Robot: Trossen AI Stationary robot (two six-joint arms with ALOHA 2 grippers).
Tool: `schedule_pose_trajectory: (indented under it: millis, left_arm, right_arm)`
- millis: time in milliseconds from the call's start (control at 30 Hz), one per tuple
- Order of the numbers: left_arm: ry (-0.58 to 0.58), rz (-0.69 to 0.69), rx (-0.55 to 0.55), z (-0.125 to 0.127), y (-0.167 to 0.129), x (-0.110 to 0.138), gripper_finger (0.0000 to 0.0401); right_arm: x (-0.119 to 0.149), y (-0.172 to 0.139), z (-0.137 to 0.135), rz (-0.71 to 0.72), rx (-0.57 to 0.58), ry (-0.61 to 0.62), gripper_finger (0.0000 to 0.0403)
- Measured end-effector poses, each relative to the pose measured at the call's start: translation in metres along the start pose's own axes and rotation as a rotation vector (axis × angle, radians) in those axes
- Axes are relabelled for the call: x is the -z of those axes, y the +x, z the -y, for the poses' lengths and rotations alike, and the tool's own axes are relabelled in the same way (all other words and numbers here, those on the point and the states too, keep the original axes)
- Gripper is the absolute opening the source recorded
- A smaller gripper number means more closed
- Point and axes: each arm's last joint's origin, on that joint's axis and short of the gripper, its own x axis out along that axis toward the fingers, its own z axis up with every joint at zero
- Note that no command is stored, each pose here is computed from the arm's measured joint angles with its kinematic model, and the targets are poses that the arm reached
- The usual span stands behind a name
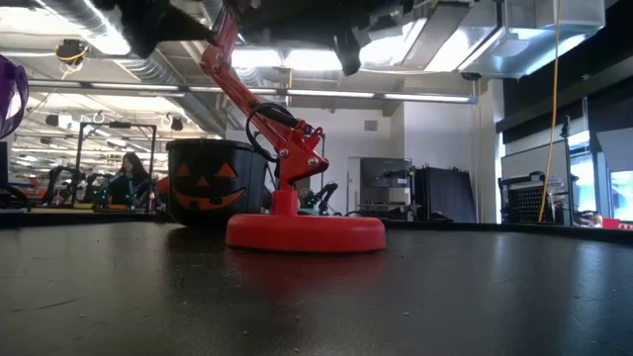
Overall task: Organize candy in baskets
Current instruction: Put the brown chocolate bar into the black bucket
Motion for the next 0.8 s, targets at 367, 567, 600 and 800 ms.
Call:
schedule_pose_trajectory:
  millis: [367, 567, 600, 800]
  left_arm:
    - [-0.033, -0.051, 0.099, -0.011, 0.029, -0.003, 0.0224]
    - [-0.011, -0.026, 0.148, -0.008, 0.046, -0.002, 0.0224]
    - [-0.009, -0.024, 0.156, -0.008, 0.048, -0.002, 0.0224]
    - [0.003, -0.025, 0.164, -0.010, 0.052, -0.002, 0.0210]
  right_arm:
    - [0.008, 0.006, 0.001, -0.020, 0.006, -0.007, 0.0010]
    - [0.005, 0.006, 0.000, 0.005, -0.002, -0.005, 0.0010]
    - [0.006, 0.006, 0.000, 0.001, -0.001, -0.010, 0.0010]
    - [0.008, 0.006, 0.001, -0.022, 0.007, -0.023, 0.0010]
